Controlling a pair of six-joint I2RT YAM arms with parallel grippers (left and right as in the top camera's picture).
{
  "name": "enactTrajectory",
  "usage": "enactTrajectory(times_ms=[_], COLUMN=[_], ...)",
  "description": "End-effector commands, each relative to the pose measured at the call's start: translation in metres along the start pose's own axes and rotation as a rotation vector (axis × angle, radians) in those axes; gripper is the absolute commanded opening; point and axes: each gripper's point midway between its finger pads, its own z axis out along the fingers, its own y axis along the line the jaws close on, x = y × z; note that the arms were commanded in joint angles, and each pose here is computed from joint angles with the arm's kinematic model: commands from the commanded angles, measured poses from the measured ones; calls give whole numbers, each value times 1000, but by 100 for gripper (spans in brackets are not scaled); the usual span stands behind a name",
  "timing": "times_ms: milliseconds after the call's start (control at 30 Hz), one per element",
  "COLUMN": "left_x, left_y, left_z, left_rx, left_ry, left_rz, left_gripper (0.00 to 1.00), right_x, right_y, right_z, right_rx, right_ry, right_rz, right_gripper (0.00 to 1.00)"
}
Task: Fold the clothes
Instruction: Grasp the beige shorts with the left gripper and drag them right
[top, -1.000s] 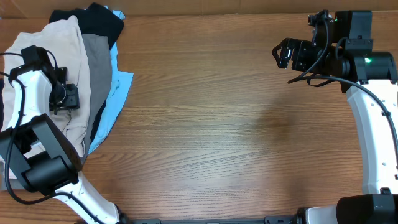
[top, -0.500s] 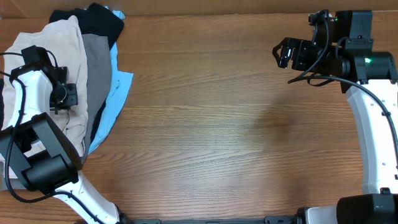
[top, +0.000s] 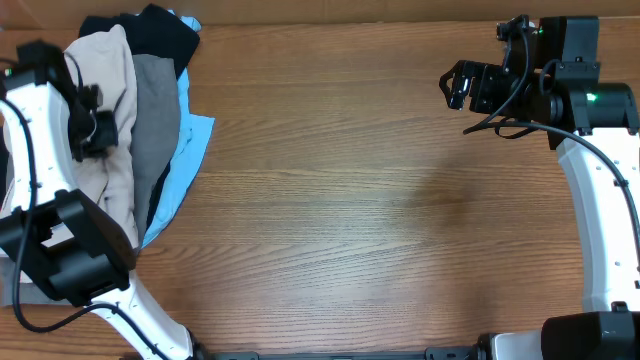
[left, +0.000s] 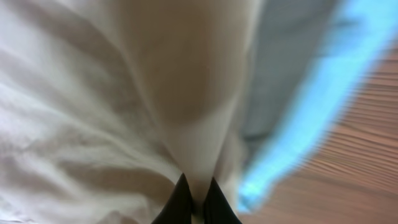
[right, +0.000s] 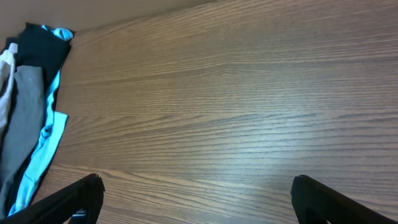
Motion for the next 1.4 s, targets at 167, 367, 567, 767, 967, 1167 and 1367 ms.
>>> enactTrajectory(times_ms=[167,367,567,767,967,1167,1367], left_x=[-8,15,40,56,60,99,158], left_y=[-186,-303,-417,-488,-501,-485,-493], left_z=[-89,-109,-129,-108,-97,-112,-85], left_rx=[341,433,551,625,633,563,494], left_ry=[-132,-207,-355,-376,-364,-317,-189], left_rz=[245,459,615,660,725,1021,1237], left_gripper=[4,6,13,19,40,66,74], right_x=[0,2,8,21,40,57,58], right_y=[-2,-25,-62,-91,-101,-109,-127], right_z=[-4,-10,-23,-35,-39,-17,10], right_rx=[18,54,105,154,169,160,162], right_ry=[5,15,29,63,132,181,199], right_rz=[2,91,188,256,262,286,336], right_gripper=[99,99,99,100,100,100,100])
